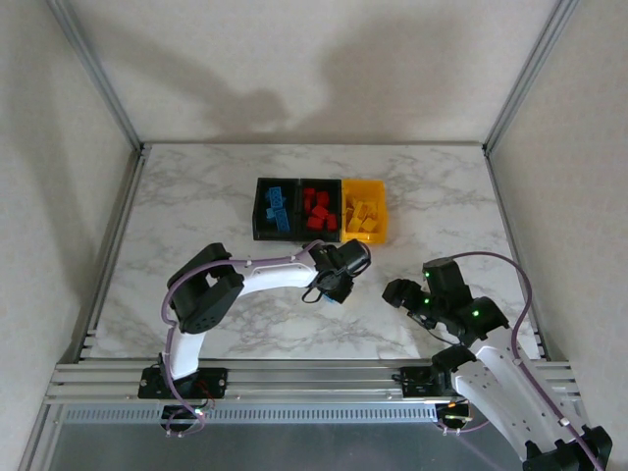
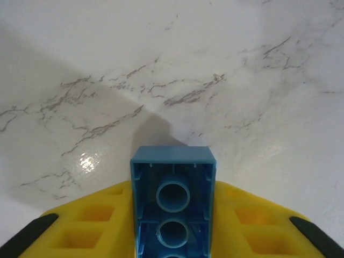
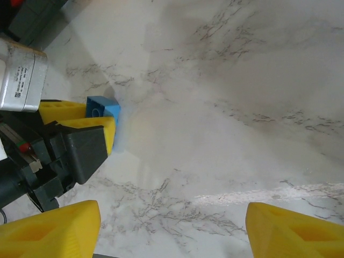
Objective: Sort the legos into containers by color
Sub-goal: Pick up the lego from the middle-left of the table, then place the lego in the container.
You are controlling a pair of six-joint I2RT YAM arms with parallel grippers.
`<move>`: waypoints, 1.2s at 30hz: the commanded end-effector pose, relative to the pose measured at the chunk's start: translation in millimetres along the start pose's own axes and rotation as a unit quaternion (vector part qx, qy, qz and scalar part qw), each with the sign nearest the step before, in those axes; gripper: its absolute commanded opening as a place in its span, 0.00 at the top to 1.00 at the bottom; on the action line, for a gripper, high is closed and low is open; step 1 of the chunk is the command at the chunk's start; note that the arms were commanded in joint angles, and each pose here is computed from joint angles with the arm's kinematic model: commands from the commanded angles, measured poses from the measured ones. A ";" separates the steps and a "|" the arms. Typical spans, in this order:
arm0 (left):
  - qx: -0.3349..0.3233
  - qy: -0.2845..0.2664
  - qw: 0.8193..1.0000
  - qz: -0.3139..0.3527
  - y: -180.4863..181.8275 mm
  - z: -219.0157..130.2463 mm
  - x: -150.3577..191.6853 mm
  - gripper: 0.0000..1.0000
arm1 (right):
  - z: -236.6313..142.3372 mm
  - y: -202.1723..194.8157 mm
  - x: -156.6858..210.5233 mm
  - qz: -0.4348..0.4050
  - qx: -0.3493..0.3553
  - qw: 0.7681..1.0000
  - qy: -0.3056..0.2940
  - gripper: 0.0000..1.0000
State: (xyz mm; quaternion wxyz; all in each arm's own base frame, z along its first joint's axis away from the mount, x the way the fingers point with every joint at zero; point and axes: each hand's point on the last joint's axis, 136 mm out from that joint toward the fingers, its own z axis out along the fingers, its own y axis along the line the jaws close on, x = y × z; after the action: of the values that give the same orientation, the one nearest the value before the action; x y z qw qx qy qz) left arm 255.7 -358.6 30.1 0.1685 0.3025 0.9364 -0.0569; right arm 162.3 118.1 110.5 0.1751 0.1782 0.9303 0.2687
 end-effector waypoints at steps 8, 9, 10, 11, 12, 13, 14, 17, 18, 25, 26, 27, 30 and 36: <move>0.005 -0.089 0.993 -0.079 36.4 -79.0 -17.2 0.72 | -4.4 52.2 1.9 -0.058 -0.119 0.991 0.020 0.29; 0.004 -0.097 0.991 -0.090 43.1 -85.7 -19.5 0.72 | -4.9 56.9 0.7 -0.062 -0.125 0.990 0.019 0.29; 0.002 -0.106 0.989 -0.103 51.3 -93.2 -22.6 0.73 | -5.0 62.0 -1.2 -0.065 -0.131 0.989 0.017 0.29; -0.003 -0.116 0.986 -0.118 61.9 -100.7 -25.9 0.73 | -5.0 67.3 -3.2 -0.068 -0.136 0.988 0.016 0.29; -0.007 -0.124 0.983 -0.133 72.4 -106.7 -29.0 0.73 | -4.9 72.7 -4.6 -0.072 -0.141 0.987 0.015 0.29; -0.012 -0.134 0.979 -0.152 85.3 -114.3 -33.2 0.73 | -5.0 79.6 -6.1 -0.079 -0.147 0.986 0.013 0.29; -0.013 -0.142 0.975 -0.170 98.0 -119.8 -36.7 0.73 | -5.0 86.1 -6.9 -0.085 -0.153 0.984 0.012 0.29; -0.024 -0.165 0.962 -0.217 135.1 -135.0 -49.7 0.73 | -1.6 107.8 -8.7 -0.111 -0.166 0.980 0.012 0.29; -0.027 -0.169 0.959 -0.226 145.2 -137.5 -54.3 0.73 | 0.5 115.8 -8.8 -0.120 -0.170 0.978 0.012 0.29; -0.051 -0.172 0.943 -0.278 202.2 -129.4 -80.2 0.72 | 20.0 157.9 -21.4 -0.154 -0.182 0.971 -0.001 0.30; -0.055 -0.171 0.941 -0.285 209.6 -125.9 -82.6 0.72 | 20.9 162.7 -25.0 -0.157 -0.184 0.970 -0.006 0.30; -0.055 -0.168 0.940 -0.293 216.6 -121.4 -85.0 0.72 | 22.4 167.4 -28.4 -0.160 -0.186 0.969 -0.011 0.30; -0.057 -0.168 0.932 -0.317 237.9 -109.2 -95.6 0.72 | 29.6 178.6 -37.1 -0.170 -0.183 0.968 -0.016 0.30; -0.054 -0.161 0.920 -0.352 269.4 -77.2 -119.2 0.72 | 53.0 181.0 -42.1 -0.180 -0.154 0.972 0.001 0.30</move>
State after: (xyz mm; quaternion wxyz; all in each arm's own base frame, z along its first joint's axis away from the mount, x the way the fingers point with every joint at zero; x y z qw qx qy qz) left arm 466.1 -185.3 141.8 0.3022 -0.0537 0.9474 -0.0902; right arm 256.7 261.3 173.9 0.2292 -0.0041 0.8974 0.3770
